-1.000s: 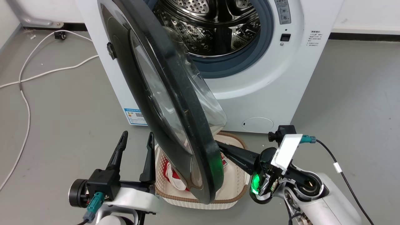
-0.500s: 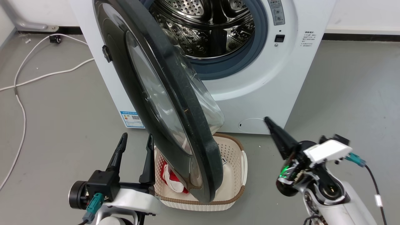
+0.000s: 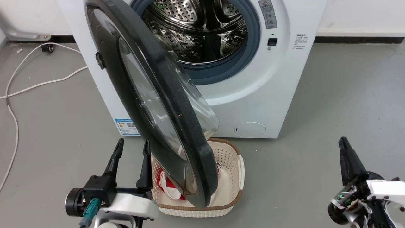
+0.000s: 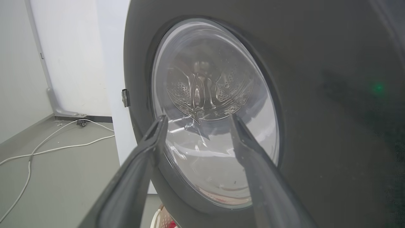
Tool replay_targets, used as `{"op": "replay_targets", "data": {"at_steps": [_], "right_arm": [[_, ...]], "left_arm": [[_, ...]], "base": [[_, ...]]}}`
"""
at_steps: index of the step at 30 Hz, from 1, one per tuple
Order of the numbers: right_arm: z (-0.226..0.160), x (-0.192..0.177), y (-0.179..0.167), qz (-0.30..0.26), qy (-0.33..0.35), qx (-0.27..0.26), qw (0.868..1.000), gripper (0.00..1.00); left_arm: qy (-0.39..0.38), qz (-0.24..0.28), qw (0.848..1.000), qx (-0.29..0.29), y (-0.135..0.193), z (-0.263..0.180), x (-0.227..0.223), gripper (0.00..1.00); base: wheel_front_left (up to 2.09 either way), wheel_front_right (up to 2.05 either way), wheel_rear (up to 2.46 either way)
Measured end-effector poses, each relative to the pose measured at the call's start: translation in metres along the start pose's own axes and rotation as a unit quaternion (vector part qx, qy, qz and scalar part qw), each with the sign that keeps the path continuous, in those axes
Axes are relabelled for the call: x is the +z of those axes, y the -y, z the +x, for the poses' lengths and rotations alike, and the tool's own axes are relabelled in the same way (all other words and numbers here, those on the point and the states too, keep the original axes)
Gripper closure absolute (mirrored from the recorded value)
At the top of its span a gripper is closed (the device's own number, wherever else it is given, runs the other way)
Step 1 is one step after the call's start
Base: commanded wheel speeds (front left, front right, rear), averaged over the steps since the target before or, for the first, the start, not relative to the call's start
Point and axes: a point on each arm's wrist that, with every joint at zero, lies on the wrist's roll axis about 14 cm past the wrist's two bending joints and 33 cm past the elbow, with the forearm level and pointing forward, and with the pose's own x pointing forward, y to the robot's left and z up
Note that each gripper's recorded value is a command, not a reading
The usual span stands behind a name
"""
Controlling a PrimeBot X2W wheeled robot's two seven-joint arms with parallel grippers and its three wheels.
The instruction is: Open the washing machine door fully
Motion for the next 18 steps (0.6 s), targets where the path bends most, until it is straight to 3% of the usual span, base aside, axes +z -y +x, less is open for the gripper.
{"op": "replay_targets", "data": {"at_steps": [2,6,10,12,15,18], "right_arm": [[-0.006,0.005,0.001,-0.026,0.009,-0.001,1.0,0.0],[-0.014,0.012,-0.004,-0.117,0.031,0.008,0.993,0.0],[-0.019,0.014,-0.006,-0.241,0.044,0.019,0.969,0.0],[-0.02,0.019,-0.007,-0.331,0.045,0.028,0.942,0.0],[-0.02,0.02,-0.015,-0.418,0.055,0.043,0.906,0.0],[-0.02,0.019,-0.034,-0.508,0.073,0.071,0.856,0.0]], "left_arm": [[0.0,0.0,1.0,-0.001,0.001,0.001,0.0,0.0],[-0.001,-0.001,1.0,-0.004,0.003,0.001,-0.001,0.0],[0.001,-0.001,1.0,-0.005,0.005,0.001,0.001,0.0],[0.002,0.0,1.0,-0.004,0.004,0.0,0.001,0.0],[0.002,0.0,1.0,-0.004,0.004,-0.001,0.001,0.0],[0.002,0.0,1.0,-0.003,0.004,-0.001,0.001,0.0]], "base": [[0.0,0.0,0.0],[0.0,0.0,0.0],[0.0,0.0,0.0],[0.0,0.0,0.0],[0.0,0.0,0.0],[0.0,0.0,0.0]]}}
